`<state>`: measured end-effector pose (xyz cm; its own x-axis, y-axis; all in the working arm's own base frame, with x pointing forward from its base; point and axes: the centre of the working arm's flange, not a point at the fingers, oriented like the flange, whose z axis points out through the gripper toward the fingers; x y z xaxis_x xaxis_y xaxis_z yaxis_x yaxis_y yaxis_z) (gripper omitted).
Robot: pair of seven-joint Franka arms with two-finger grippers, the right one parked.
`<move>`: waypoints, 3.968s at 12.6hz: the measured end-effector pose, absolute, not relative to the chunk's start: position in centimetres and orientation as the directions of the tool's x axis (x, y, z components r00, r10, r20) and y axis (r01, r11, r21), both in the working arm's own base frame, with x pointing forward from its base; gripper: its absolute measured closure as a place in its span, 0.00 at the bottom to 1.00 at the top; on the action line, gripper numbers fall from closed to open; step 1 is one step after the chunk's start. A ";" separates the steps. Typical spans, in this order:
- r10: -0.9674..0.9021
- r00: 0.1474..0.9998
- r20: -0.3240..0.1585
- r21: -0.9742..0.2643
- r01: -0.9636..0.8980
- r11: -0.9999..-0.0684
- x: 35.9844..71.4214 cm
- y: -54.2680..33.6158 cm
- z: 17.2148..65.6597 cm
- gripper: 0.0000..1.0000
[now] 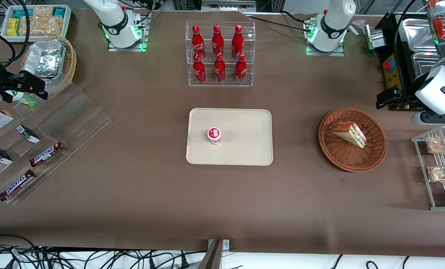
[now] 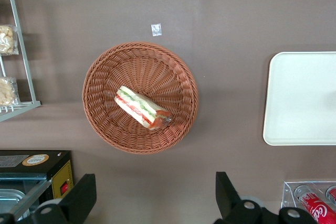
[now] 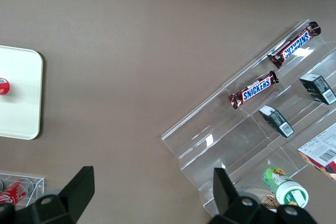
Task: Place sandwich from basket to tray
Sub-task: 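Move the left gripper down over the wrapped sandwich in the wicker basket, then close the left gripper on the sandwich's upright edge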
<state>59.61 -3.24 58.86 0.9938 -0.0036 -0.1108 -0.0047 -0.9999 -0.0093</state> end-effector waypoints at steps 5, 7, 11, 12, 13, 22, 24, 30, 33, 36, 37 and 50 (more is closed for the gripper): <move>0.002 0.996 -0.087 -0.009 0.002 -1.000 60.1 -3.0 58.6 0.00; 0.046 0.995 -0.092 -0.017 0.045 -0.999 60.6 -2.3 56.6 0.00; 0.260 0.962 -0.083 -0.074 0.255 -0.964 61.3 -1.0 49.6 0.00; 0.313 0.947 -0.080 -0.084 0.306 -0.948 61.2 -1.0 47.9 0.00; 0.363 0.928 -0.077 -0.092 0.356 -0.930 61.1 -1.0 46.5 0.00; 0.695 0.719 0.010 -0.059 0.694 -0.718 58.6 1.2 35.3 0.00; 0.724 0.690 0.021 -0.045 0.724 -0.689 57.6 2.1 33.2 0.00; 0.766 0.641 0.060 0.018 0.766 -0.642 54.2 2.0 27.5 0.00; 0.779 0.624 0.068 0.033 0.779 -0.626 53.1 2.5 26.2 0.00; 0.788 0.611 0.074 0.047 0.787 -0.615 52.2 2.4 25.3 0.00; 0.792 0.606 0.074 0.050 0.791 -0.610 51.9 2.4 25.0 0.00; 0.798 0.595 0.094 0.061 0.797 -0.601 51.6 1.3 23.6 0.68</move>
<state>51.65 1.27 23.63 0.5951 0.7982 0.0938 0.7967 -0.6012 0.0614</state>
